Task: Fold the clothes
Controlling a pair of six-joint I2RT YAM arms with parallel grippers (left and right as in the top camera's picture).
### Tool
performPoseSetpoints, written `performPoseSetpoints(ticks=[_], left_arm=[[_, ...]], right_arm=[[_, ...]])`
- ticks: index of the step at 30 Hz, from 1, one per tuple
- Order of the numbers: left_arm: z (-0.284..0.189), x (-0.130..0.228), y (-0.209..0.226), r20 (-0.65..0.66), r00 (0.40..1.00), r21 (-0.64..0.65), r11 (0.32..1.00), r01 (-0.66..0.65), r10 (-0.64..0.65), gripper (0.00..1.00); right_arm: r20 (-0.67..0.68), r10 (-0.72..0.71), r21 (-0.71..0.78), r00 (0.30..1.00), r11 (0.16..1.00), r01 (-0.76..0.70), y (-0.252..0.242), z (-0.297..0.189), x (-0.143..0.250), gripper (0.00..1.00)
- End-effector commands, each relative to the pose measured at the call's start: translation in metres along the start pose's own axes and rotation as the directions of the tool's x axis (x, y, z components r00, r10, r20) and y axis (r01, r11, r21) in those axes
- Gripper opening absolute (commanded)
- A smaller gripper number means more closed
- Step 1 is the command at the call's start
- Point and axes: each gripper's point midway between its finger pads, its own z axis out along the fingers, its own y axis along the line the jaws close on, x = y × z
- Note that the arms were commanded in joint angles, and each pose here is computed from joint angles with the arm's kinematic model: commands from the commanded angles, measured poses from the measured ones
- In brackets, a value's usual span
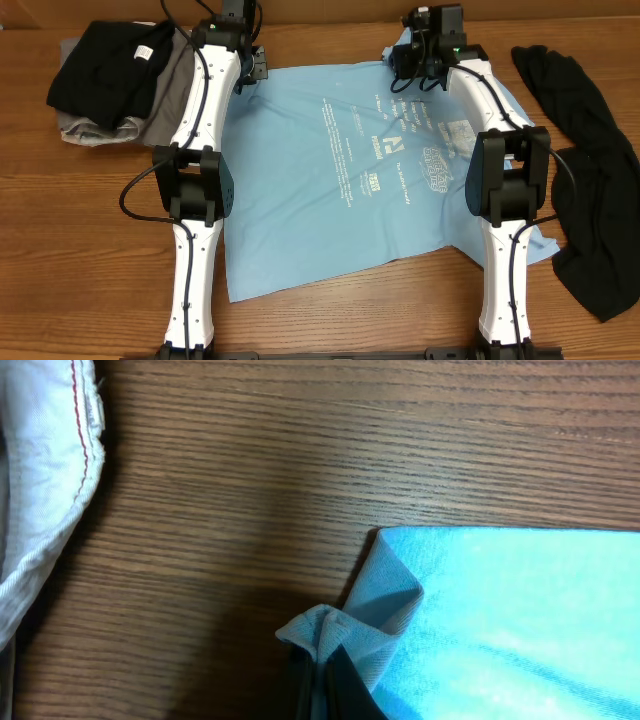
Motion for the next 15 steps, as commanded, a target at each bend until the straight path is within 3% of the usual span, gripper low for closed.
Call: performPoseSetpoints(ticks=[1,3,11,13,14,15], left_arm=[[0.001,-0.002,0.002,0.003,1.000,0.004,1.000,-0.003,0.003,0.04],[0.001,-0.002,0.002,0.003,1.000,0.004,1.000,-0.003,0.003,0.04],[0.001,-0.002,0.002,0.003,1.000,0.005,1.000,-0.002,0.002,0.04],[0.001,-0.002,0.002,0.004,1.000,0.005,1.000,-0.001,0.001,0.04],[0.001,-0.002,0.002,0.004,1.000,0.005,1.000,0.002,-0.002,0.04],[0.001,-0.002,0.001,0.003,1.000,0.006,1.000,0.002,-0.002,0.04]], right_arm=[[0.030,0.030,0.065,0.999,0.997,-0.032,-0.014,-0.002,-0.008,0.19],[0.038,0.031,0.100,0.999,0.994,-0.035,-0.020,-0.003,-0.009,0.05],[0.066,0.076,0.144,0.995,0.986,-0.085,-0.034,-0.015,-0.024,0.04],[0.103,0.110,0.143,0.989,0.982,-0.124,-0.037,-0.024,-0.039,0.42],[0.123,0.120,0.137,0.985,0.981,-0.137,-0.037,-0.028,-0.046,0.56],[0.146,0.128,0.126,0.981,0.981,-0.147,-0.037,-0.032,-0.054,0.63]])
